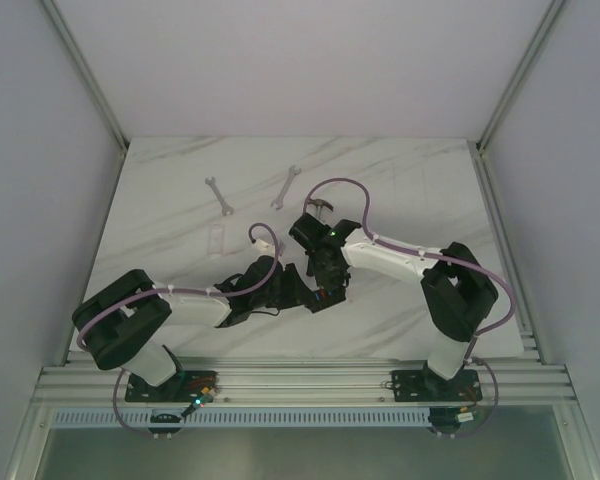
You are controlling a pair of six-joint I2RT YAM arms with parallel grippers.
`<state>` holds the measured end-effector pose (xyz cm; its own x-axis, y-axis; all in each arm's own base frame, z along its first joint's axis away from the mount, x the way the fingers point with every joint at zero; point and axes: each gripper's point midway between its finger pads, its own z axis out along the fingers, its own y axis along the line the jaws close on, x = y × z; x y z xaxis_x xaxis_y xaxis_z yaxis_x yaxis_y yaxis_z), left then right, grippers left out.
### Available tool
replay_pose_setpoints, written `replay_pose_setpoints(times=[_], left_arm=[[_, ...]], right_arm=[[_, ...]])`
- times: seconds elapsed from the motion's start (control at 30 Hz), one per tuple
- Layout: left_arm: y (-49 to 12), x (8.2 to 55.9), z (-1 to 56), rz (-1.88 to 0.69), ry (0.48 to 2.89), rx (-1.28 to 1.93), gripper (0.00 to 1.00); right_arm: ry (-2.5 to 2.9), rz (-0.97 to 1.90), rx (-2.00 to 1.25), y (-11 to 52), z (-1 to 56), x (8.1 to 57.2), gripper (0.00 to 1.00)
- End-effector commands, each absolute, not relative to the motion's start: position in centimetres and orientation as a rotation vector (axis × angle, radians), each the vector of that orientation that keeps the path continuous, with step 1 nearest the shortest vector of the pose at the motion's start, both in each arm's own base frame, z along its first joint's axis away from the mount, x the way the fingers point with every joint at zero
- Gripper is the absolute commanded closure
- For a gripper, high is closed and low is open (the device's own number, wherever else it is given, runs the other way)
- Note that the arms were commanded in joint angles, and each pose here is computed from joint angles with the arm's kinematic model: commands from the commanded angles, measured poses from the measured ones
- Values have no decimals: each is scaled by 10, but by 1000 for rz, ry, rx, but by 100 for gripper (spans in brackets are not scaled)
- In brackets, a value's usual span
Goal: Snap on the fuse box
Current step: Install the fuse at the fuse box base.
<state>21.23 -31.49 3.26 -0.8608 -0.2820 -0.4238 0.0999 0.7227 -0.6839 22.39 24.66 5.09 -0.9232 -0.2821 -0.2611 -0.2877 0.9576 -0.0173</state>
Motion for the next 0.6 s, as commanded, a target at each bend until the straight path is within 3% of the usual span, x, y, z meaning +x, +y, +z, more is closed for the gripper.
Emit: replay_pose_setpoints(times=[0.0, 0.17, 0.57], left_arm=[[-308, 210, 24, -943, 2446, -119, 51], [-306, 209, 22, -935, 2452, -122, 51], [-305, 210, 17, -922, 2465, -133, 51]], right_arm=[[2876, -17, -446, 239, 39, 220, 90], [2925, -49, -476, 235, 26, 212, 100], [3095, -159, -594, 214, -20, 175, 100]])
